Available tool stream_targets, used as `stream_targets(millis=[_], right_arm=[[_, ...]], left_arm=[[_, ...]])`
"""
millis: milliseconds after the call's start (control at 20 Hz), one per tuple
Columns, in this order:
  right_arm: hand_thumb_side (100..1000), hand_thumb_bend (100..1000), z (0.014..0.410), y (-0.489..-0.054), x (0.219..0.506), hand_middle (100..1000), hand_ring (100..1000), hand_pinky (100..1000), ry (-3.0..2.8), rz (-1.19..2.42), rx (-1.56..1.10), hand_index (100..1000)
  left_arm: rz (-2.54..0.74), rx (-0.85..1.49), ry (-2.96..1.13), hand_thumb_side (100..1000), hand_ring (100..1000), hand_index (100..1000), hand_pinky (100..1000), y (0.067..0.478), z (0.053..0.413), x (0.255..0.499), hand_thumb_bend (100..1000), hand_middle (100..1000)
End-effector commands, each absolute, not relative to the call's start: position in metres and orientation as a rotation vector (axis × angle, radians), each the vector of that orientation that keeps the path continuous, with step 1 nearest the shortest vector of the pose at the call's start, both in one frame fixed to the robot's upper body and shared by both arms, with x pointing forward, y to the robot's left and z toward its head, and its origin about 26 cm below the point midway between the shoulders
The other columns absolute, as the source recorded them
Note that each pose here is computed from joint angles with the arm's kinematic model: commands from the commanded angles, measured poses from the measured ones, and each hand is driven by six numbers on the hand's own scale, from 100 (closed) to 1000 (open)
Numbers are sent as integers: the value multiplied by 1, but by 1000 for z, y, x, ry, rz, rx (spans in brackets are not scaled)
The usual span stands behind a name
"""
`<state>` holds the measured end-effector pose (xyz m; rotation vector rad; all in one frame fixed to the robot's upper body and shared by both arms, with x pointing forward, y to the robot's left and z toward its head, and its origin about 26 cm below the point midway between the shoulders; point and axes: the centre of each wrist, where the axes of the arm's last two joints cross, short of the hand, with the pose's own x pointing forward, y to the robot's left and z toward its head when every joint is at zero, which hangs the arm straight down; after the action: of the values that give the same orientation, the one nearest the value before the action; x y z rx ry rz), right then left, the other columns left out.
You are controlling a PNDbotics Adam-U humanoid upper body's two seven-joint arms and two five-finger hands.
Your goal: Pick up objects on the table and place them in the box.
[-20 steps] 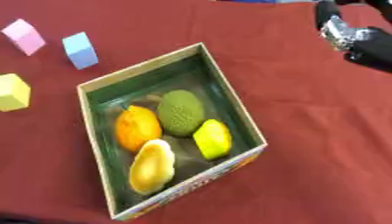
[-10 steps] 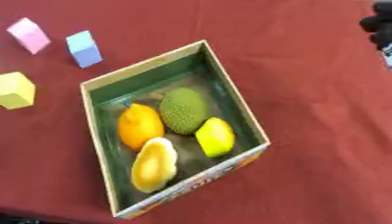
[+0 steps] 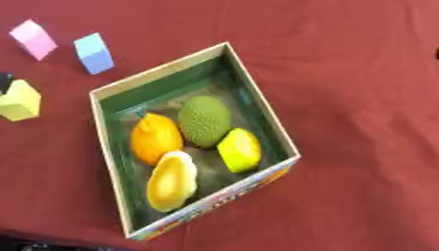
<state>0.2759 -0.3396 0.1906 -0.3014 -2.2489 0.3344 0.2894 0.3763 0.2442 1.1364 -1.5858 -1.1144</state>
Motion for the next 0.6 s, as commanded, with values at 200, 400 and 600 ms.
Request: stream_targets(millis=[200, 400, 600], right_arm=[[748, 100, 199, -340, 275, 718, 824, 859, -2284, 316, -274, 871], [700, 100, 199, -338, 276, 720, 826, 865, -2294, 293, -256, 869], [727, 100, 194, -332, 277, 727, 836, 868, -2283, 240, -232, 869]], left_arm=[[-1211, 1152, -1467, 355, 850, 894, 881, 402, 255, 301, 479, 817], [-1269, 1134, -1435, 261, 851, 889, 882, 409, 255, 310, 543, 814], [-1317, 1111, -1416, 210, 852, 889, 882, 411, 258, 319, 570, 815]])
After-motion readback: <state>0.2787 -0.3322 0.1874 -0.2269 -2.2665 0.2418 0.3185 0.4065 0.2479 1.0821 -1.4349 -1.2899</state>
